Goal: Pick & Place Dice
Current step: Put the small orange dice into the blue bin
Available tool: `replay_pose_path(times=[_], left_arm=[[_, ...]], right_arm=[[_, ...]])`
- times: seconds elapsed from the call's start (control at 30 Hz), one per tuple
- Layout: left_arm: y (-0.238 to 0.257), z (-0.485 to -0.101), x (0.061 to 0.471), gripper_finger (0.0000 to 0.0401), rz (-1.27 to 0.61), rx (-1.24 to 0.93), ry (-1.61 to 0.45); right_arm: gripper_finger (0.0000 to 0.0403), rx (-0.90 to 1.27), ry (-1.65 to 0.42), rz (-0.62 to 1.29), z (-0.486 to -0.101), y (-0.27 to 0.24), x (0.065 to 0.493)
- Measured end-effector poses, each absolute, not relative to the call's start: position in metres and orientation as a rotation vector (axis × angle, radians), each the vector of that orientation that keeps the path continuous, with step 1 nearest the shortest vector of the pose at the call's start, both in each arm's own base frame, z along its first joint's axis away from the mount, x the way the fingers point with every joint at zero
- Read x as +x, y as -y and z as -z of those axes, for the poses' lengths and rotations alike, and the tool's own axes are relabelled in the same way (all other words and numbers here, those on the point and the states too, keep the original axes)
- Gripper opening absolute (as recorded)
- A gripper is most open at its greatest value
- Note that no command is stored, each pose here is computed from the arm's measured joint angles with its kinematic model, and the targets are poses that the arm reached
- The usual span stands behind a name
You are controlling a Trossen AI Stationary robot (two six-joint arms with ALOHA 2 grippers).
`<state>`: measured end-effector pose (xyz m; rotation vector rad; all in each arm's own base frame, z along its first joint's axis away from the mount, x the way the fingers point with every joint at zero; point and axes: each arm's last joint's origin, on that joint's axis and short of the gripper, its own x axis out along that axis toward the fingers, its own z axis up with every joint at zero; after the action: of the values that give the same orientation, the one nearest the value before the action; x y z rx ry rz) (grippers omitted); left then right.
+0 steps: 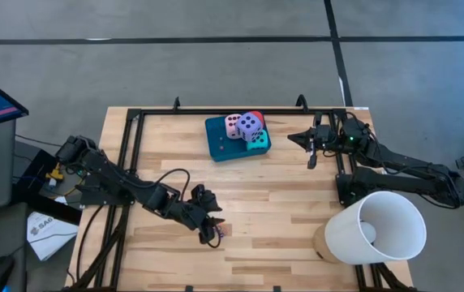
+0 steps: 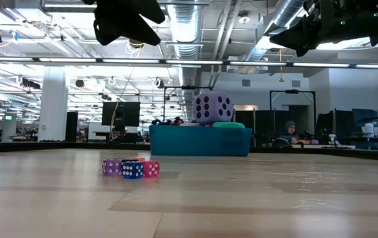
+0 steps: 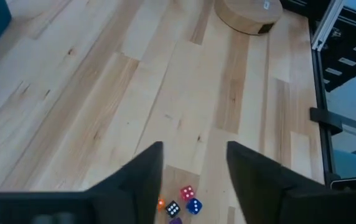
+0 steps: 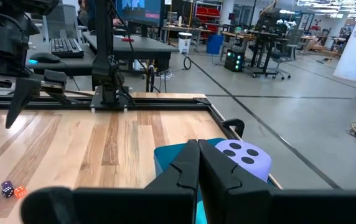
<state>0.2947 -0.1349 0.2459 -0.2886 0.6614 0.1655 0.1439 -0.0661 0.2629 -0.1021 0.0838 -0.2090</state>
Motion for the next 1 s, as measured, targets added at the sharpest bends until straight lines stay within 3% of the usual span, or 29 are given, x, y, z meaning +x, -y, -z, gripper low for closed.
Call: replay_pose_path(times=[0.17,0.37,1.0], left_arm=[[0.1348,-0.246,0.2948,0.0226,-0.149,-0.242,-0.663],[0.1342,-0.2498,0.2989,0.0259,-0.141,-0.267,-0.616],[0.136,-0.2551,0.3026,0.026,-0.124,-0.305,-0.554]], right_arm=[[0.0,-0.102,-0.084,0.209,-0.2629,0.0661,0.1439],[0.0,-0.102,-0.084,0.209,-0.2629,0.0661,0.1439],[0.0,-0.102,-0.084,0.209,-0.2628,0.0661,0.1439]])
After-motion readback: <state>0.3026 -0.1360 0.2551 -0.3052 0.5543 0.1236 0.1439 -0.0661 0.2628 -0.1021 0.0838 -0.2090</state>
